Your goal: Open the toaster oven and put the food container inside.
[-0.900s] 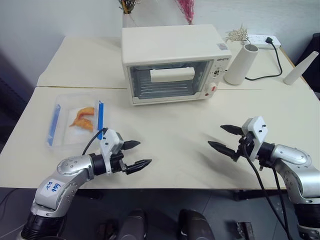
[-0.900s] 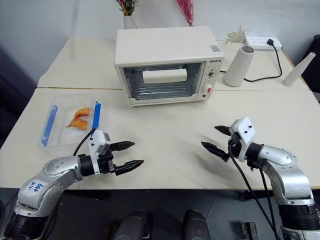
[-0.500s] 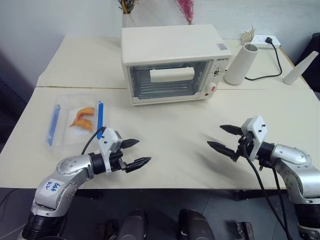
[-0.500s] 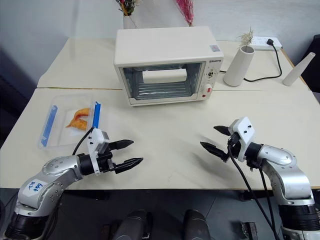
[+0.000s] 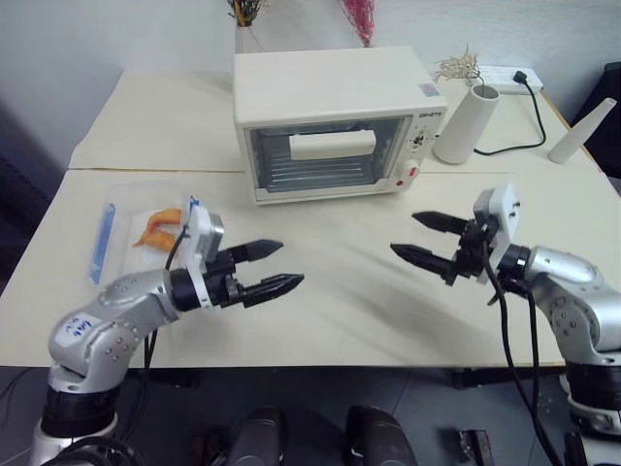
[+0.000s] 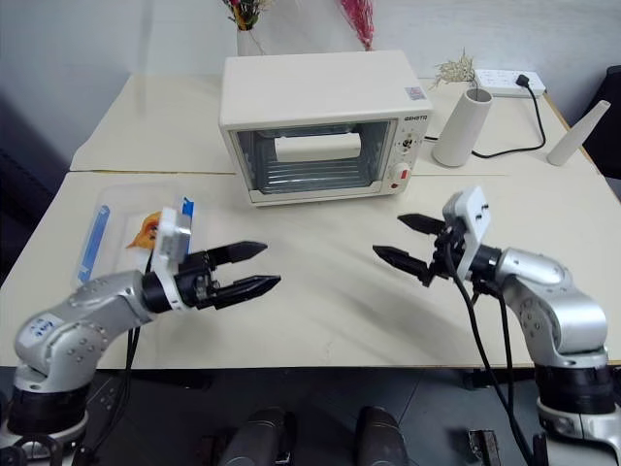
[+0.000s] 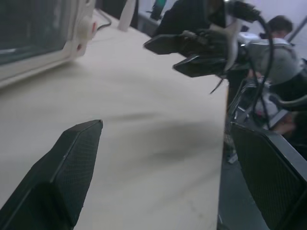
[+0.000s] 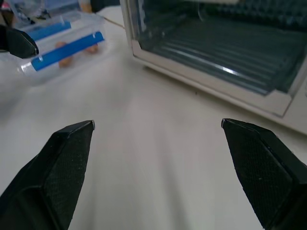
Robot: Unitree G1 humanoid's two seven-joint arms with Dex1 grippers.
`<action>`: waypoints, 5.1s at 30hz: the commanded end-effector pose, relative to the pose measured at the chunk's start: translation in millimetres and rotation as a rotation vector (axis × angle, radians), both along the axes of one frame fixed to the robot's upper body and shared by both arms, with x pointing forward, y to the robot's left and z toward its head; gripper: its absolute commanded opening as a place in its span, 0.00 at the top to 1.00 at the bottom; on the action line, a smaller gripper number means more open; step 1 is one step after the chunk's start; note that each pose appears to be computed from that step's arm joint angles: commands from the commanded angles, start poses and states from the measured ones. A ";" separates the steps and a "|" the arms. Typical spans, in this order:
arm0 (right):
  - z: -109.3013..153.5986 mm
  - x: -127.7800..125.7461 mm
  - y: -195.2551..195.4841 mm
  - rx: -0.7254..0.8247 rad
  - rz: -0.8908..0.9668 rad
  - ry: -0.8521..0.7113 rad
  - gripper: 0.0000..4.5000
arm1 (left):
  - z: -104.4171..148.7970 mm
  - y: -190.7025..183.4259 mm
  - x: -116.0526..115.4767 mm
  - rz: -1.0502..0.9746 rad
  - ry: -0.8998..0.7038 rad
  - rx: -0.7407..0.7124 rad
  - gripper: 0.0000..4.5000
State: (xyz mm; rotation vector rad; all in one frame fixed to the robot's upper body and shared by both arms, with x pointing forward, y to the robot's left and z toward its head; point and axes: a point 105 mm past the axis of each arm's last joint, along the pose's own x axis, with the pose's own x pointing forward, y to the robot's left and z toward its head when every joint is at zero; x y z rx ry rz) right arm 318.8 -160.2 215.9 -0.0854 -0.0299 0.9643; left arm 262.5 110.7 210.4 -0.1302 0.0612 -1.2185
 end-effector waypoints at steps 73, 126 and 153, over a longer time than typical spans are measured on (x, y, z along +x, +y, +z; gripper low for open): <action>-3.0 9.9 1.9 -0.109 -0.001 -0.074 0.00 | 38.7 17.4 96.1 0.083 -0.470 0.468 0.99; 52.7 -35.3 24.4 -0.119 0.379 -0.088 0.00 | -31.0 176.5 -39.7 1.650 0.320 -0.287 0.01; 56.0 -56.0 20.5 -0.059 0.274 -0.098 0.00 | -76.1 170.4 16.3 1.664 0.803 -0.349 0.14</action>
